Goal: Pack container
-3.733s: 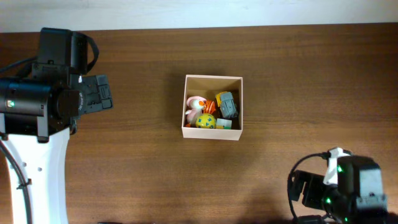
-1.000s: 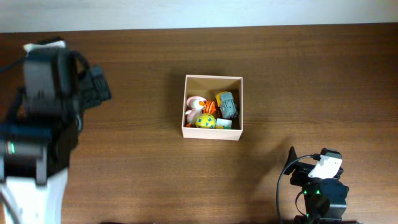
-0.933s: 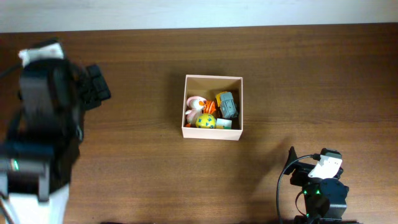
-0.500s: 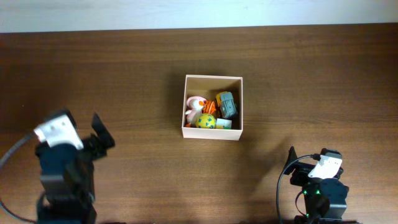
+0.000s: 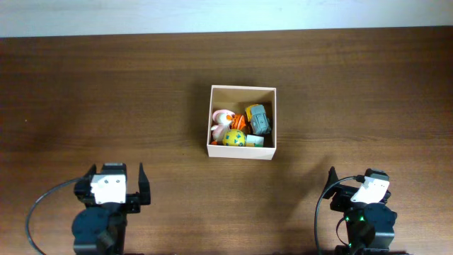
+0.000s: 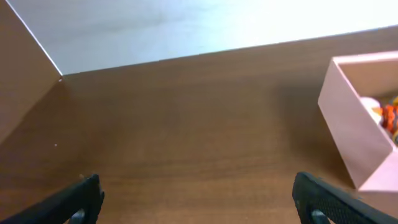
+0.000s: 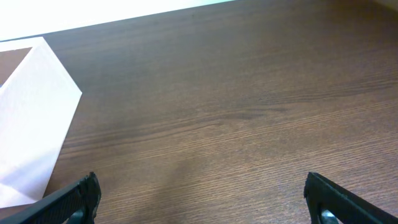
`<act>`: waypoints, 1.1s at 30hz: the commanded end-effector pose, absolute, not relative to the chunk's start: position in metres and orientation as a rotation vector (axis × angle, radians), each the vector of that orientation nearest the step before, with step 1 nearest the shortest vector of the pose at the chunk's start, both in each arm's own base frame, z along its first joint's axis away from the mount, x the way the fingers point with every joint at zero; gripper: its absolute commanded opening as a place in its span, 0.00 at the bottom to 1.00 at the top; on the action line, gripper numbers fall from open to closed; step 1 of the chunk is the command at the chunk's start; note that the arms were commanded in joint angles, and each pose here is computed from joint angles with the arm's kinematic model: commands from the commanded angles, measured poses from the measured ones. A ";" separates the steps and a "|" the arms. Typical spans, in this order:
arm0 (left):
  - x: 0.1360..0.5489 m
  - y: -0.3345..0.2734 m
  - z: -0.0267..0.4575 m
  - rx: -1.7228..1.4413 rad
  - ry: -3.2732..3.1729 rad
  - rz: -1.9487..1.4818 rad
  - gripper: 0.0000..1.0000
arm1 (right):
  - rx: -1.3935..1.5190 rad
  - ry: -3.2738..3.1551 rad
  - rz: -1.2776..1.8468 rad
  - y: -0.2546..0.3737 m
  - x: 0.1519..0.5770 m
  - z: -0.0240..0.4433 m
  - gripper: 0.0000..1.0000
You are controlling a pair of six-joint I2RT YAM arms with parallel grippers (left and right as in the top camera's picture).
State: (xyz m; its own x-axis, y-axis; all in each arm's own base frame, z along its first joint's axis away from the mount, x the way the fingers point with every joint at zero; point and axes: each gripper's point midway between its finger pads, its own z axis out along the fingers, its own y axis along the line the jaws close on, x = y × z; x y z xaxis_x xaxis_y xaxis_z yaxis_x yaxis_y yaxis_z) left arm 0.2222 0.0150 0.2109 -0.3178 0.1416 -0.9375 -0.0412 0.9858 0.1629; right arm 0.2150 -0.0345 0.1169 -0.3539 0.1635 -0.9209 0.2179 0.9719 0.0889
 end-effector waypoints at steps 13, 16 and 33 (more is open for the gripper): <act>0.214 0.009 0.172 0.132 1.835 0.179 0.99 | 0.279 1.937 -0.060 -0.036 0.215 0.116 0.99; 0.215 0.009 0.164 0.134 1.852 0.178 0.99 | 0.279 1.937 -0.060 -0.036 0.215 0.116 0.99; 0.219 0.009 0.119 0.145 1.943 0.177 0.99 | 0.279 1.937 -0.060 -0.036 0.215 0.116 0.99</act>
